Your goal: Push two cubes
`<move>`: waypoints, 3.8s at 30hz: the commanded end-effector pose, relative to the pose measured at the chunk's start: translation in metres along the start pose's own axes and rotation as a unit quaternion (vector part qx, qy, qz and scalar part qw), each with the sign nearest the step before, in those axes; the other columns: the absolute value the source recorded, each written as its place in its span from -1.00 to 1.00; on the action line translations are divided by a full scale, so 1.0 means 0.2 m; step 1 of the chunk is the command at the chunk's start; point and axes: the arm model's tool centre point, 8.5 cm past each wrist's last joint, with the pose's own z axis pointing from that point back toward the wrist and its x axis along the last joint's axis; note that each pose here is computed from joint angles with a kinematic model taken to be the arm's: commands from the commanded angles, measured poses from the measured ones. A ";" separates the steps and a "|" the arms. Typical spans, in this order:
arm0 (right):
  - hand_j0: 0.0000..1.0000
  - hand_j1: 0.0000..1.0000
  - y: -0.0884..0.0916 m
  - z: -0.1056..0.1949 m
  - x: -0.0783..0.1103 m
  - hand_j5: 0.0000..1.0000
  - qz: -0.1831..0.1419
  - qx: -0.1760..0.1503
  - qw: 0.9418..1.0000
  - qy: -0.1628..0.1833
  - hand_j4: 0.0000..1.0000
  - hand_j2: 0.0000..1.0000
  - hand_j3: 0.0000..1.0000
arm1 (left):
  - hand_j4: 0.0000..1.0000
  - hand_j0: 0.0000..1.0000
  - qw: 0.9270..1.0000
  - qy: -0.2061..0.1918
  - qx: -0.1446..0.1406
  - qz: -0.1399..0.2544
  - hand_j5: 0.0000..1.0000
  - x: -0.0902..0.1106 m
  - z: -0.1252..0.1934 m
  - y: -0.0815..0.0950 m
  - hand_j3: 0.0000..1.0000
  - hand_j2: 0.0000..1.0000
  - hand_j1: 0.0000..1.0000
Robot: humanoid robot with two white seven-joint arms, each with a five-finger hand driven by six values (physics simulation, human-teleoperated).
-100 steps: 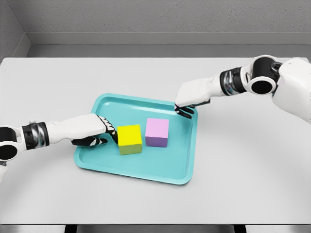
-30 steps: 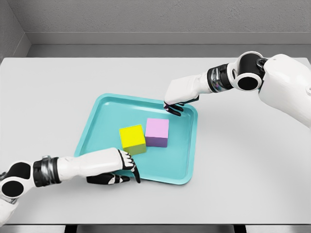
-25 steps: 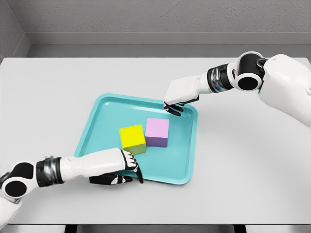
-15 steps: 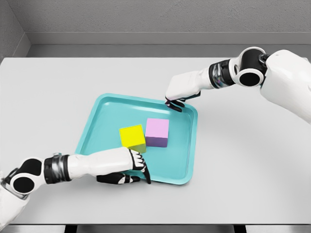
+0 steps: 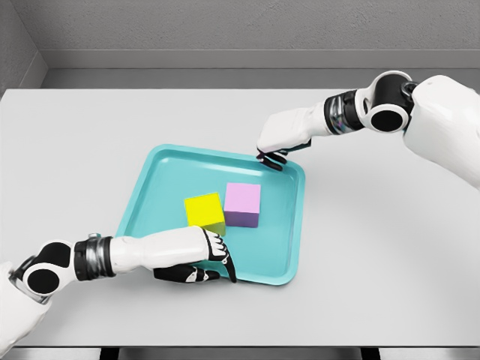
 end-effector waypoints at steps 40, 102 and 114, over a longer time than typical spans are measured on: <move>-0.68 -0.68 -0.03 0.07 -0.03 -0.68 0.006 -0.004 1.000 0.012 -0.68 -0.68 -0.68 | 0.07 0.07 0.999 0.046 0.010 0.021 0.07 -0.20 0.04 0.05 0.07 0.07 0.07; -0.73 -0.73 0.23 -0.07 0.28 -0.73 -0.004 0.041 0.995 -0.089 -0.73 -0.73 -0.73 | 0.07 0.07 0.998 0.054 0.011 0.018 0.07 -0.22 0.07 0.08 0.07 0.07 0.07; -0.73 -0.73 0.23 -0.07 0.29 -0.73 -0.003 0.040 0.995 -0.091 -0.73 -0.73 -0.73 | 0.07 0.07 0.998 0.054 0.011 0.018 0.07 -0.22 0.07 0.08 0.07 0.07 0.07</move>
